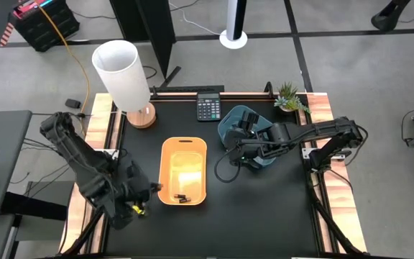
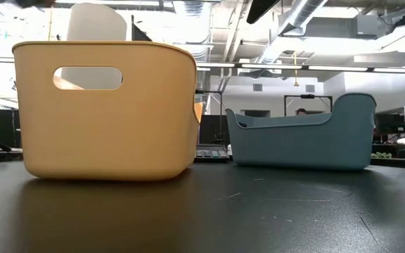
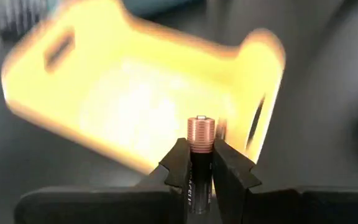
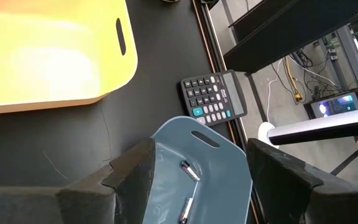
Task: Sort batteries
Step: Put the black battery into the yellow bin, then adjust the yellow and blue bins
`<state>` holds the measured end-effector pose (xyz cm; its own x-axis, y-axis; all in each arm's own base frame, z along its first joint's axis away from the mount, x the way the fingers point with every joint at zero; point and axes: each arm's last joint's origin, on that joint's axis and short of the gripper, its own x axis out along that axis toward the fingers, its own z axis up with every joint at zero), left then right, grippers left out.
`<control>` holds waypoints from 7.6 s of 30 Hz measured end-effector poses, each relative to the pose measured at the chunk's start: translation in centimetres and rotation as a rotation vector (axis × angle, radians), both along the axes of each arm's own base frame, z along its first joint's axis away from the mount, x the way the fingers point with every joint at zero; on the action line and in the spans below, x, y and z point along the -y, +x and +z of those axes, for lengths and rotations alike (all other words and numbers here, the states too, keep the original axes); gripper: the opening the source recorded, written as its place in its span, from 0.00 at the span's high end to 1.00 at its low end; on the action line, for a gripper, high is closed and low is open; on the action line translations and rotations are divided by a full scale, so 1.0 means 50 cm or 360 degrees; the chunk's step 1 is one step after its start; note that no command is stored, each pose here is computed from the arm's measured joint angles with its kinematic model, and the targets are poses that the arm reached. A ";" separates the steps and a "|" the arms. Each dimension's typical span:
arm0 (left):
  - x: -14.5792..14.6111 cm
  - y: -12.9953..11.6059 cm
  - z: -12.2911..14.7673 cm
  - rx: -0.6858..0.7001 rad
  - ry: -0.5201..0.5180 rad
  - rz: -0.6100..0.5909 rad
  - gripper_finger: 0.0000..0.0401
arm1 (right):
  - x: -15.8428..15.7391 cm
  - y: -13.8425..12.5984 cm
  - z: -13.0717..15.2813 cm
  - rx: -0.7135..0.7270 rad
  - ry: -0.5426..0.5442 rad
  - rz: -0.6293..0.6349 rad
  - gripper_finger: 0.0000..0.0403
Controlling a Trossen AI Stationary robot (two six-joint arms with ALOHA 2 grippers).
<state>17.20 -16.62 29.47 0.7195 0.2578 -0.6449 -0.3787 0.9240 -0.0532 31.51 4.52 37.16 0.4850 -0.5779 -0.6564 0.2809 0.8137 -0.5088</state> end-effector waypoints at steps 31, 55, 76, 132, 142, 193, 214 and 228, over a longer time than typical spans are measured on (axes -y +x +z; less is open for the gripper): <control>-0.181 0.133 -0.042 -0.0072 0.0273 0.0171 0.41 | -0.051 -0.023 -0.006 -0.0024 0.0057 0.0020 0.33; -0.164 0.039 -0.056 0.0057 0.0284 0.0331 1.00 | 0.121 -0.302 -0.174 0.0276 0.0509 -0.1136 0.99; -0.160 0.037 -0.075 0.0060 0.0286 0.0306 1.00 | 0.307 -0.273 -0.259 0.0092 0.0599 -0.1526 1.00; -0.159 0.038 -0.074 0.0065 0.0284 0.0304 1.00 | 0.036 -0.167 -0.209 0.0191 0.0795 -0.0566 1.00; -0.159 0.042 -0.072 0.0096 0.0265 0.0313 1.00 | 0.011 -0.123 -0.282 -0.0142 0.0860 -0.0511 1.00; -0.157 0.045 -0.069 0.0131 0.0237 0.0313 1.00 | -0.134 -0.123 -0.273 -0.0166 0.1223 0.0175 1.00; -0.159 0.045 -0.067 0.0160 0.0289 0.0350 1.00 | -0.094 -0.133 -0.234 0.0088 0.0734 0.0144 0.94; -0.164 -0.003 -0.090 -0.0029 0.0056 0.0567 1.00 | -0.028 -0.275 -0.211 0.0226 0.0570 -0.0535 1.00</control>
